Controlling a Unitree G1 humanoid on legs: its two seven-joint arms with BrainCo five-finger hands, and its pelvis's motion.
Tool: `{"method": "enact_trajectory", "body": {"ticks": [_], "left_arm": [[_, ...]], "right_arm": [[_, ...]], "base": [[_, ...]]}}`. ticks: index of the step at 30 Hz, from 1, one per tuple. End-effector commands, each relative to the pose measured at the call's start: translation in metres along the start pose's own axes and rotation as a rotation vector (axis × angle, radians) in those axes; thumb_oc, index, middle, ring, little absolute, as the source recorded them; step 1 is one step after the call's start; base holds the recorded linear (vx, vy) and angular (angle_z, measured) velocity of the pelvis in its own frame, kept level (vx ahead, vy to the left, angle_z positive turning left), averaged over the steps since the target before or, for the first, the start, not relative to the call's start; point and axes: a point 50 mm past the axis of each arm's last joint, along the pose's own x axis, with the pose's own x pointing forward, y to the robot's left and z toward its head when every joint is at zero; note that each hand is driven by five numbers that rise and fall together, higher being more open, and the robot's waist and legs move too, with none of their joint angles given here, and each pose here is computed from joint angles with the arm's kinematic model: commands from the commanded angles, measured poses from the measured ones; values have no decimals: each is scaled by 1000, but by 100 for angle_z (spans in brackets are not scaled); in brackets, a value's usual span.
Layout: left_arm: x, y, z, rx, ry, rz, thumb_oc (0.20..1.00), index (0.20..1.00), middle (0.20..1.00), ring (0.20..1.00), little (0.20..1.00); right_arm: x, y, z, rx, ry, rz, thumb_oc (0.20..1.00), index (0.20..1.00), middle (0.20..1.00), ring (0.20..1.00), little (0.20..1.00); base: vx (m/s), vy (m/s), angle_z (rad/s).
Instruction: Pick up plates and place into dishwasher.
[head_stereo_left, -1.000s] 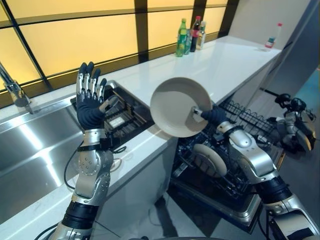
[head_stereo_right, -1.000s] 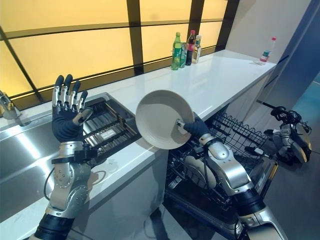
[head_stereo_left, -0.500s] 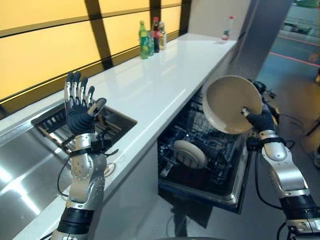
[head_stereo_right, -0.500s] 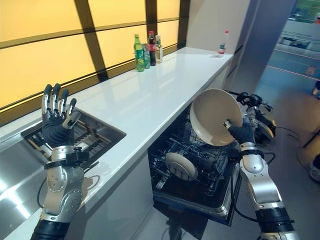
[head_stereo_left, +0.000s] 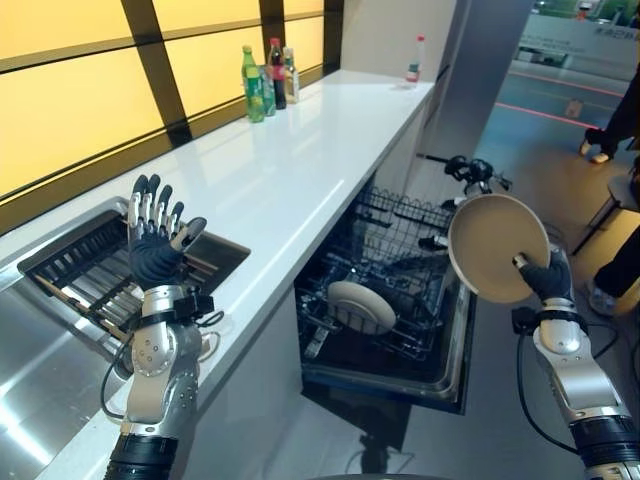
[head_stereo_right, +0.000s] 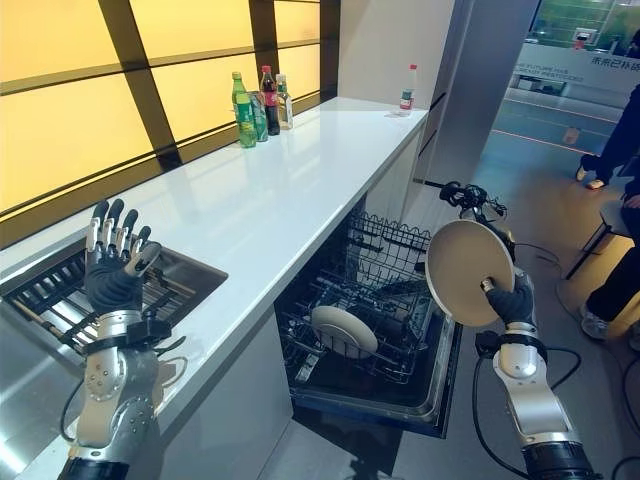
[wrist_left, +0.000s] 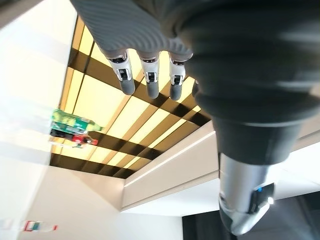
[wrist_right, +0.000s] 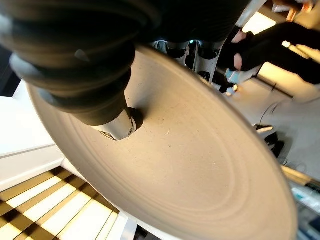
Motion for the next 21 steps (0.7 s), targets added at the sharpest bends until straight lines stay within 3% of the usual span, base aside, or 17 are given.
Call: {"method": "enact_trajectory", "body": {"ticks": [1, 11, 21], "left_arm": [[9, 9, 16, 63, -51, -45, 1000, 1000, 1000, 1000, 1000], [24, -1, 18, 67, -41, -97, 1000, 1000, 1000, 1000, 1000], [43, -7, 30, 50, -135, -91, 1000, 1000, 1000, 1000, 1000]], "right_arm": [[19, -25, 31, -7, -167, -139, 200, 200, 200, 200, 200], [31, -36, 19, -197, -140, -257, 200, 200, 200, 200, 200], [58, -43, 45, -359, -240, -318, 200, 200, 200, 200, 200]], "base": [[88, -386, 16], [51, -284, 28], [-95, -146, 17]]}}
